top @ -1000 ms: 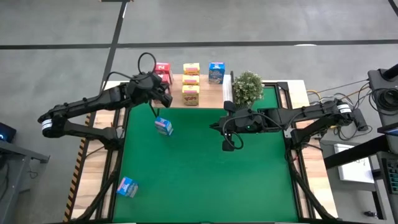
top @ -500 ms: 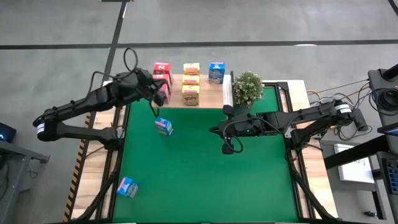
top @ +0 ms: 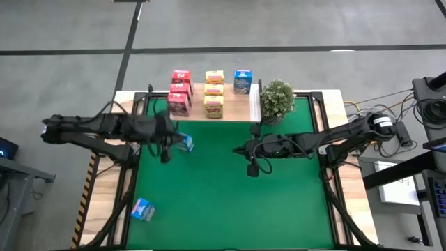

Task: Stack cereal on shelf
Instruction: Put the top blue cereal box on the shelf aligned with the other blue cereal box

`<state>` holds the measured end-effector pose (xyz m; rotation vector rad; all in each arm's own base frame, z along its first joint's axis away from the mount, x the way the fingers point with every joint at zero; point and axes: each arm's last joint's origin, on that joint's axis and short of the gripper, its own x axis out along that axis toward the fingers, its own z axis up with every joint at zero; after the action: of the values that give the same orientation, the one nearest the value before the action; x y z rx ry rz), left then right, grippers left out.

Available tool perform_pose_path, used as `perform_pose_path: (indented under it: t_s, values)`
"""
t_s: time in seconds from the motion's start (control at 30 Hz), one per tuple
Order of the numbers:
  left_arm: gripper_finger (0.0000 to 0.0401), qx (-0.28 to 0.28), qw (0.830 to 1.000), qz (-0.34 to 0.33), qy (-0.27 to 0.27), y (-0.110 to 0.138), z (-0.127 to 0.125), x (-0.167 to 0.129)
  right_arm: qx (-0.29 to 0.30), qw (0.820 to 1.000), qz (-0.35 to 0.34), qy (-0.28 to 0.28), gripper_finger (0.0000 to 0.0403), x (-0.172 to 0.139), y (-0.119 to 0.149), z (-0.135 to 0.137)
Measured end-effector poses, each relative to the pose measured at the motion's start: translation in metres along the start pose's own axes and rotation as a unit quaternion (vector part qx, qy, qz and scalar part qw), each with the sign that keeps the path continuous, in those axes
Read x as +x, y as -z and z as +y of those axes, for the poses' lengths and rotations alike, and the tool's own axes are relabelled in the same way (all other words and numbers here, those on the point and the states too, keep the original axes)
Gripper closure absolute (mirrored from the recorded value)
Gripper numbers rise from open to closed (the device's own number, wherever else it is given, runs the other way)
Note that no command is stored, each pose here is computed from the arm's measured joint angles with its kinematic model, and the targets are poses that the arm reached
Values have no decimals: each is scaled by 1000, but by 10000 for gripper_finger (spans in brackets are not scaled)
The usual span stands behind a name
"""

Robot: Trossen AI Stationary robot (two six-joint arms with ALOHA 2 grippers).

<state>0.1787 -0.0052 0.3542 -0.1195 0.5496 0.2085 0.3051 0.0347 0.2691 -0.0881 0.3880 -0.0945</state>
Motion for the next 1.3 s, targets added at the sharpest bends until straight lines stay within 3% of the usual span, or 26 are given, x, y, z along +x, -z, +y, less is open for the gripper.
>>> perform_pose_path:
  t_s: [0.2,0.37,0.67,0.83,1.1,1.3]
  values:
    - [401,7,995,94,45,30,-38,5,11,1000,-8,0,394,27,11,7]
    - [401,31,991,130,-2,59,-52,16,8,999,-41,2,394,62,24,15]
    - [401,97,981,125,-114,87,-41,26,-16,998,-56,9,394,124,10,28]
    - [401,121,973,108,-163,94,-34,24,-35,997,-55,48,394,152,-6,31]
    - [401,135,965,90,-205,105,-25,22,-44,996,-20,72,394,190,-24,24]
    - [401,137,965,87,-207,107,-23,19,-30,996,9,85,394,207,-32,10]
